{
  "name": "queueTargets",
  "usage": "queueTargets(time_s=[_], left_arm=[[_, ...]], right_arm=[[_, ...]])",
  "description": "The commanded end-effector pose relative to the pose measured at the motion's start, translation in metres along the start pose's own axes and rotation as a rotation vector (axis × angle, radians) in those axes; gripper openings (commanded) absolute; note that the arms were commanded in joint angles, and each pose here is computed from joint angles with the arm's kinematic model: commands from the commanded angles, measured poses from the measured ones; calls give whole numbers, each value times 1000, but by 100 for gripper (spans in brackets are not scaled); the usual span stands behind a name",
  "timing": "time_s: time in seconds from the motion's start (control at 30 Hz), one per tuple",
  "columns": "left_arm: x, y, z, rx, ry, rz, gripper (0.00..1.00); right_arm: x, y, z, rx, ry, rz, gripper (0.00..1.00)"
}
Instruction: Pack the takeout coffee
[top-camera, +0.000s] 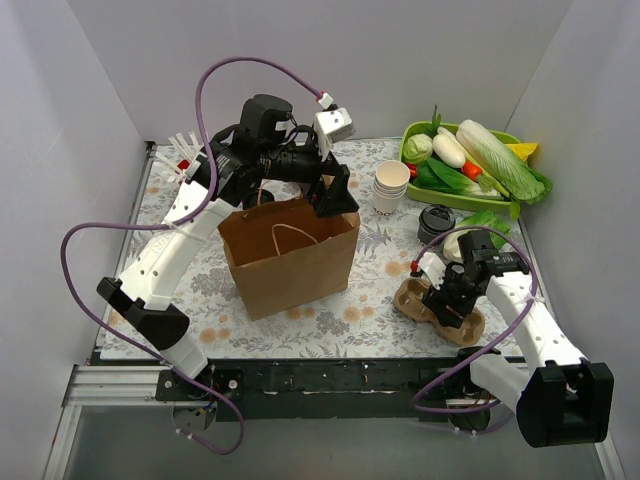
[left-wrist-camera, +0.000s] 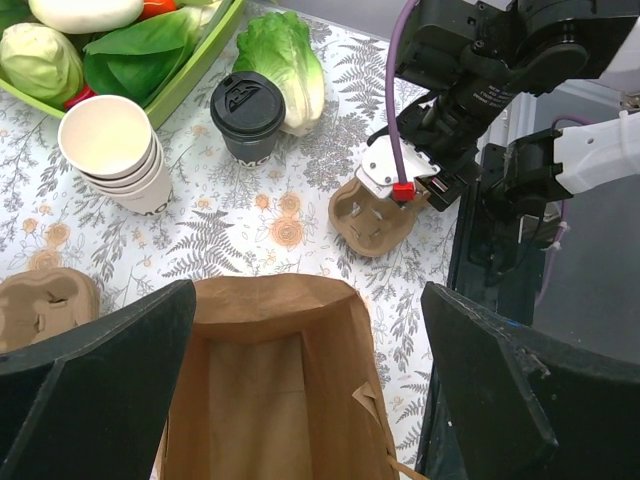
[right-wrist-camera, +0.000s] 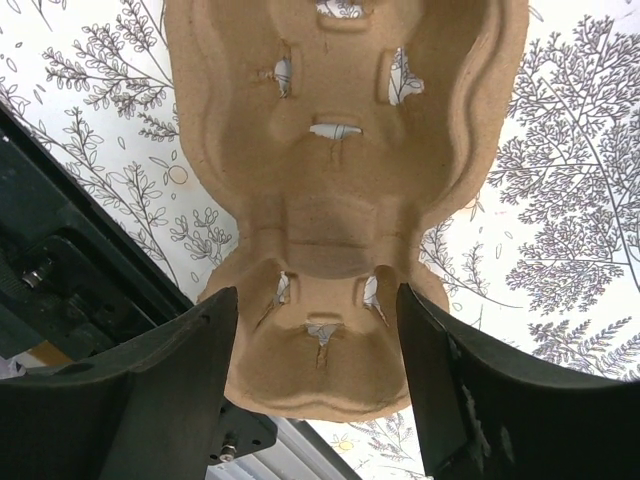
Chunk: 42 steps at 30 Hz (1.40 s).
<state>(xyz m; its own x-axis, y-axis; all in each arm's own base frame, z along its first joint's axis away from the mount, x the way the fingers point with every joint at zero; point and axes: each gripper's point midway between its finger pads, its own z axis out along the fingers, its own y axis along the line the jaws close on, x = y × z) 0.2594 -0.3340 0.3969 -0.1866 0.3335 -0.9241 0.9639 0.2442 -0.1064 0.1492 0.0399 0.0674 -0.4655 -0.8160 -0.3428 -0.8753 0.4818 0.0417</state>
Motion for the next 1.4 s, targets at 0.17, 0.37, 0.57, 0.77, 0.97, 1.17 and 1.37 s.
queueTargets(time_s=[0.17,0.37,0.57,0.77,0.97,1.17,1.37], left_arm=[[-7,5,-11,-51,-18,31,98],[-6,8,-10,-60,-14,28,98],[-4,10,-9,-65,-9,30,98],[-3,9,-9,-62,-7,33,98],[-1,10,-10,-68,0,36,98],[6,10,-11,-73,16,41,98],[10,11,-9,-74,25,37,98]], right_arm=[[-15,-18,3,40,-39,13,69],[-15,-22,6,38,-28,24,68],[-11,-19,10,22,-13,29,66],[-21,-11,5,-10,-61,45,65],[-24,-10,-1,-17,-43,149,67],[-36,-11,-10,-28,-60,227,69],[-37,-14,-12,-6,-75,183,66]])
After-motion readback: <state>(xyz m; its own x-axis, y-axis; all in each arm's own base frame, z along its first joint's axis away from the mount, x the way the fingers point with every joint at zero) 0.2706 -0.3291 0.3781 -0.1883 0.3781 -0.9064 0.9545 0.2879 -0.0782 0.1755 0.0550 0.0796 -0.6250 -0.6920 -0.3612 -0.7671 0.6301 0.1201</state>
